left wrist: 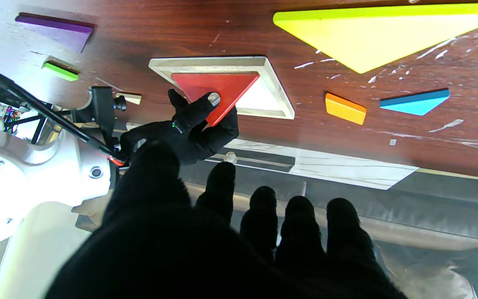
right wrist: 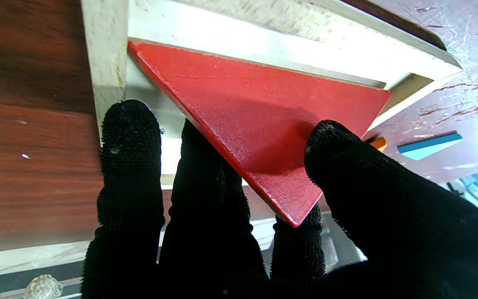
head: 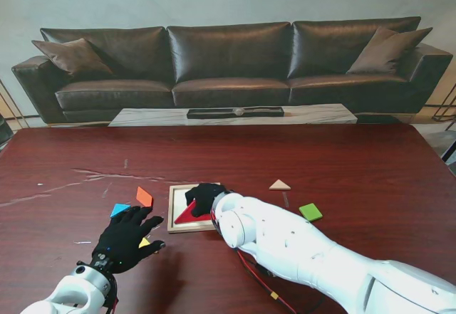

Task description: Assemble the tangram pieces into a square

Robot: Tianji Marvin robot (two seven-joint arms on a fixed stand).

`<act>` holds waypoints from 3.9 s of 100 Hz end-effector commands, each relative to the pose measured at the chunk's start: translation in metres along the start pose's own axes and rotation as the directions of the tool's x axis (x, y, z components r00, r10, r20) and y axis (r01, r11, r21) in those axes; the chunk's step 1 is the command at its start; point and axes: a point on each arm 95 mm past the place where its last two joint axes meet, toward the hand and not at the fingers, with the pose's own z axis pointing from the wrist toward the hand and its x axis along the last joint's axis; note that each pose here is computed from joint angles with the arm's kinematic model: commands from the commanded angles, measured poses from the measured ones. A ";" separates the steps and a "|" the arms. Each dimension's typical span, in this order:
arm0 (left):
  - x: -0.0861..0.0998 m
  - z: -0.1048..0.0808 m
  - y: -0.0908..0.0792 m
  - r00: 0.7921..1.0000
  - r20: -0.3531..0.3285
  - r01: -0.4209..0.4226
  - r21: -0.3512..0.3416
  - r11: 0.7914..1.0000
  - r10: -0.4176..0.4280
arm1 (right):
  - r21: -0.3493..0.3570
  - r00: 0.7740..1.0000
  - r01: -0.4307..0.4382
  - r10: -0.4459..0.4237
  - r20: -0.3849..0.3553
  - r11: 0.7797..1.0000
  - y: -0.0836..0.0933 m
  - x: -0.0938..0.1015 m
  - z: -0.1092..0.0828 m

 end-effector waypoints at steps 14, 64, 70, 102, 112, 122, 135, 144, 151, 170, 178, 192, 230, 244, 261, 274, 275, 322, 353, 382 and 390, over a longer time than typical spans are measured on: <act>-0.002 -0.005 -0.002 1.000 -0.006 0.003 -0.009 1.000 -0.003 | 0.024 1.000 0.007 -0.007 -0.011 1.000 -0.006 0.006 0.000; -0.003 -0.001 -0.005 0.999 -0.032 -0.002 -0.017 1.000 0.002 | 0.070 0.999 0.033 -0.032 -0.009 0.997 -0.007 0.005 -0.002; -0.002 0.000 -0.005 0.999 -0.037 -0.003 -0.019 1.000 0.003 | 0.075 0.999 0.036 -0.035 -0.011 0.997 -0.007 0.005 -0.002; 0.000 0.002 -0.005 0.999 -0.043 -0.006 -0.015 1.000 0.006 | 0.110 0.999 0.046 -0.047 0.004 0.993 -0.012 0.006 -0.004; 0.001 0.002 -0.004 0.999 -0.042 -0.004 -0.013 1.000 0.003 | 0.116 0.999 0.050 -0.052 0.013 0.992 -0.013 0.004 -0.004; 0.001 0.003 -0.004 0.999 -0.041 -0.003 -0.014 1.000 0.002 | 0.116 0.998 0.052 -0.055 0.023 0.992 -0.012 0.003 -0.005; 0.002 0.003 -0.003 0.999 -0.040 -0.001 -0.012 1.000 0.001 | 0.108 0.998 0.048 -0.051 0.032 0.993 -0.011 0.001 -0.005; 0.002 0.003 -0.003 0.999 -0.041 0.001 -0.013 1.000 -0.002 | 0.100 0.998 0.042 -0.046 0.036 0.994 -0.009 0.001 -0.004; 0.002 0.004 -0.003 0.999 -0.042 0.003 -0.014 1.000 -0.003 | 0.095 0.998 0.043 -0.047 0.038 0.994 -0.009 0.001 -0.003; 0.002 0.004 -0.003 0.999 -0.039 0.005 -0.014 1.000 -0.005 | 0.097 0.998 0.041 -0.046 0.043 0.994 -0.010 0.000 -0.003; 0.002 0.003 -0.003 0.999 -0.039 0.005 -0.014 1.000 -0.005 | 0.102 0.998 0.037 -0.042 0.044 0.994 -0.012 0.000 -0.002; 0.003 0.003 -0.003 0.999 -0.040 0.003 -0.014 1.000 -0.003 | 0.116 0.998 0.038 -0.042 0.038 0.993 -0.015 0.000 -0.001; 0.003 0.003 -0.003 0.999 -0.041 0.003 -0.013 1.000 -0.003 | 0.123 0.998 0.055 -0.059 0.030 0.991 -0.013 0.002 -0.003; 0.003 0.003 -0.003 0.999 -0.041 0.001 -0.011 1.000 -0.002 | 0.131 0.998 0.045 -0.052 0.046 0.990 -0.014 0.002 -0.005; 0.004 0.003 -0.003 0.999 -0.042 0.002 -0.011 1.000 -0.002 | 0.176 0.996 0.034 -0.049 0.081 0.984 -0.013 0.004 -0.009; 0.004 0.003 -0.003 0.999 -0.041 0.001 -0.013 1.000 -0.002 | 0.210 0.994 0.014 -0.036 0.104 0.978 -0.012 0.004 -0.011; 0.004 0.003 -0.003 0.999 -0.041 0.001 -0.013 1.000 -0.002 | 0.212 0.994 0.013 -0.036 0.106 0.977 -0.012 0.004 -0.011; 0.005 0.005 -0.003 0.999 -0.043 0.004 -0.016 1.000 -0.005 | 0.174 0.998 0.047 -0.052 0.024 0.984 -0.014 0.001 -0.009; 0.005 0.005 -0.003 0.999 -0.042 0.007 -0.014 1.000 -0.008 | 0.149 0.997 0.077 -0.076 -0.018 0.986 -0.014 -0.002 -0.008; 0.004 0.005 -0.003 0.999 -0.041 0.007 -0.014 1.000 -0.008 | 0.099 0.998 0.063 -0.059 -0.037 0.993 -0.010 0.002 -0.009; 0.004 0.005 -0.003 0.999 -0.040 0.007 -0.014 1.000 -0.007 | 0.083 0.998 0.059 -0.056 -0.041 0.995 -0.007 0.003 -0.009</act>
